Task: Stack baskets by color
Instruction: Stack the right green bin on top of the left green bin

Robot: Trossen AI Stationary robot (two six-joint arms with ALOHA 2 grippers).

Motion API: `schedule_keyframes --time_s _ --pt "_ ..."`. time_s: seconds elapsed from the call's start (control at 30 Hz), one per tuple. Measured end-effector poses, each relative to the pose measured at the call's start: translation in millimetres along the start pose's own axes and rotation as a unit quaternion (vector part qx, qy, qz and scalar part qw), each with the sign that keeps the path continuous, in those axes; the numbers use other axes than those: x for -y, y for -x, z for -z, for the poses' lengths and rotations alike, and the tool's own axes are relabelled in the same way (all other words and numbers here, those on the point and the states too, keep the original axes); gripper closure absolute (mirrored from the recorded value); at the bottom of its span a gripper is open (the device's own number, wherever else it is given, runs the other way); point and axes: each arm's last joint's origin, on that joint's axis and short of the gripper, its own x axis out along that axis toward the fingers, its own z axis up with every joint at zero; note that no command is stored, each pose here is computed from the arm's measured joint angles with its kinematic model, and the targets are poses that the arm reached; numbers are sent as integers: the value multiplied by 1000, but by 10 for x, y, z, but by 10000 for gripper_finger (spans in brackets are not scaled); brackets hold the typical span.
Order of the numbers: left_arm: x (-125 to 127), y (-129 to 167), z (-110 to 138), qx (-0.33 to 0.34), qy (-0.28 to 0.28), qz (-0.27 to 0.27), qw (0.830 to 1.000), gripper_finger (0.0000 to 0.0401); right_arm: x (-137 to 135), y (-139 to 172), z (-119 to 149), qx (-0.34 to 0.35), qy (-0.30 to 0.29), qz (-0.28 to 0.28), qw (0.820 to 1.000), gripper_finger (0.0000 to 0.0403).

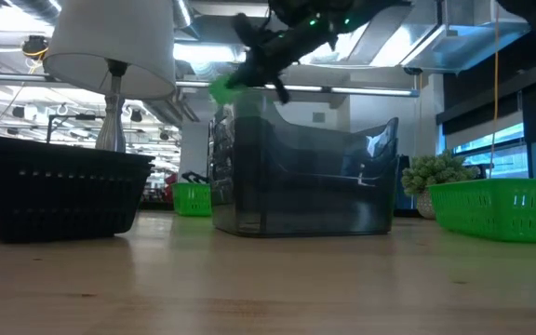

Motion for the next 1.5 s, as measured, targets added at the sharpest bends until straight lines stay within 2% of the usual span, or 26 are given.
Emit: schedule_keyframes --time_s 0.07,0.13,0.33,0.57,0.8,1.0,1.17,1.37,1.5 --pt "-26 113 40 10 3 0 1000 319 -55 -124 4 27 -3 -43 999 401" --pt "-28 155 69 9 1 3 1000 319 -68 -240 33 45 -4 -60 997 401" --pt "-90 271 84 34 27 -6 999 319 58 -558 251 12 -25 -59 998 401" --pt "-96 296 107 33 25 -5 999 319 194 -821 477 -23 -46 -46 998 401" --pt "-98 297 107 33 24 -6 999 319 196 -770 473 -40 -48 -38 997 401" --pt "-98 297 107 33 23 -6 999 319 203 -661 424 -92 -13 42 995 401" --pt "-98 297 107 33 24 -6 999 319 125 -536 245 -97 40 91 990 401" --pt "-98 297 107 33 26 -5 999 319 0 -429 99 -103 96 82 987 401" --pt "-98 297 107 33 27 -5 999 319 -76 -407 171 -133 107 72 983 401"
